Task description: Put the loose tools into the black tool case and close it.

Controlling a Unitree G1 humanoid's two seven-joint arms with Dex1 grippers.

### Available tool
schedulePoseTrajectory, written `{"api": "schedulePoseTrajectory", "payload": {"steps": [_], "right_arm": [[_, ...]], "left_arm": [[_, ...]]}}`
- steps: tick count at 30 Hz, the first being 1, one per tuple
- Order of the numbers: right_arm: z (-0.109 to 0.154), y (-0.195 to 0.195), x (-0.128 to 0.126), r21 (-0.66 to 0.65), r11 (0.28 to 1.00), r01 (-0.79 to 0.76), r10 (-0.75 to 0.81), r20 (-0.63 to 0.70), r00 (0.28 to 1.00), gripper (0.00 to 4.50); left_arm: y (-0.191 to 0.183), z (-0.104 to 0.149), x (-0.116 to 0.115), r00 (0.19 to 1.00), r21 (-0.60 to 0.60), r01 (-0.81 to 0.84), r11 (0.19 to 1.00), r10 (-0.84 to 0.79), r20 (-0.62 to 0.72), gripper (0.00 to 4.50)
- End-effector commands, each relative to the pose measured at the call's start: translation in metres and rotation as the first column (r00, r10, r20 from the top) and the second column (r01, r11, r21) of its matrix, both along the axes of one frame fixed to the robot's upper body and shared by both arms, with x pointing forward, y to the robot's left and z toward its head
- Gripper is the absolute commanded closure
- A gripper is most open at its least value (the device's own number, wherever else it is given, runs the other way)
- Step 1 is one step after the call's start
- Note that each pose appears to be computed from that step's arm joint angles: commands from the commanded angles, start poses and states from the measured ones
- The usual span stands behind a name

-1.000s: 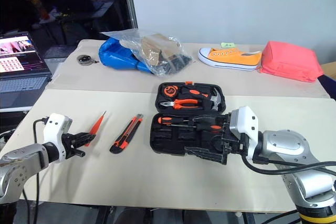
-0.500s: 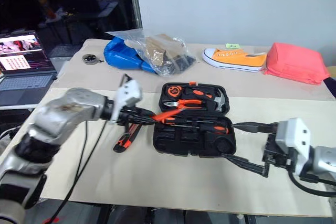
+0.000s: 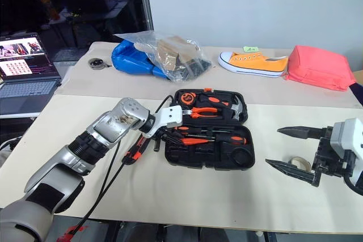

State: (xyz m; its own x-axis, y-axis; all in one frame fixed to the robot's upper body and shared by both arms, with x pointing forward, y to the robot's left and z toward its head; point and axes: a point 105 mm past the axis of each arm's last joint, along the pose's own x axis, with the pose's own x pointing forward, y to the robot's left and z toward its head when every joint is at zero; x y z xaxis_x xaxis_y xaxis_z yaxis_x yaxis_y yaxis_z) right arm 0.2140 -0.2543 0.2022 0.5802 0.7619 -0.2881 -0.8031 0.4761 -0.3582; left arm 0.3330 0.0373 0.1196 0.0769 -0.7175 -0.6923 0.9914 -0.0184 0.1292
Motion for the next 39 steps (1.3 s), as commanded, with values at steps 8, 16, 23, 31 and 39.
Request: {"api": "schedulePoseTrajectory", "payload": {"steps": [8,16,23,31,39], "right_arm": [[0.012,0.005,0.004,-0.028,0.999,-0.032,0.033,0.062,0.998,0.00],[0.010,0.006,0.000,-0.030,0.999,-0.029,0.031,0.060,0.998,0.00],[0.007,0.008,-0.002,-0.028,0.999,-0.030,0.031,0.053,0.998,0.00],[0.003,0.011,0.002,-0.005,0.999,-0.035,0.035,0.055,0.998,0.00],[0.003,0.015,0.006,0.002,0.999,-0.043,0.043,0.055,0.998,0.00]], "left_arm": [[-0.008,0.004,0.016,0.994,0.079,0.060,0.995,-0.067,0.086,4.06],[-0.011,-0.003,0.011,0.990,0.111,0.119,0.987,-0.126,0.060,4.06],[-0.009,0.028,0.015,0.986,0.019,0.094,0.995,-0.095,0.134,2.13],[0.000,0.058,-0.010,0.991,-0.306,-0.019,0.952,0.059,0.121,3.59],[-0.013,-0.001,-0.001,0.954,-0.408,-0.232,0.883,0.288,0.081,4.42]]}}
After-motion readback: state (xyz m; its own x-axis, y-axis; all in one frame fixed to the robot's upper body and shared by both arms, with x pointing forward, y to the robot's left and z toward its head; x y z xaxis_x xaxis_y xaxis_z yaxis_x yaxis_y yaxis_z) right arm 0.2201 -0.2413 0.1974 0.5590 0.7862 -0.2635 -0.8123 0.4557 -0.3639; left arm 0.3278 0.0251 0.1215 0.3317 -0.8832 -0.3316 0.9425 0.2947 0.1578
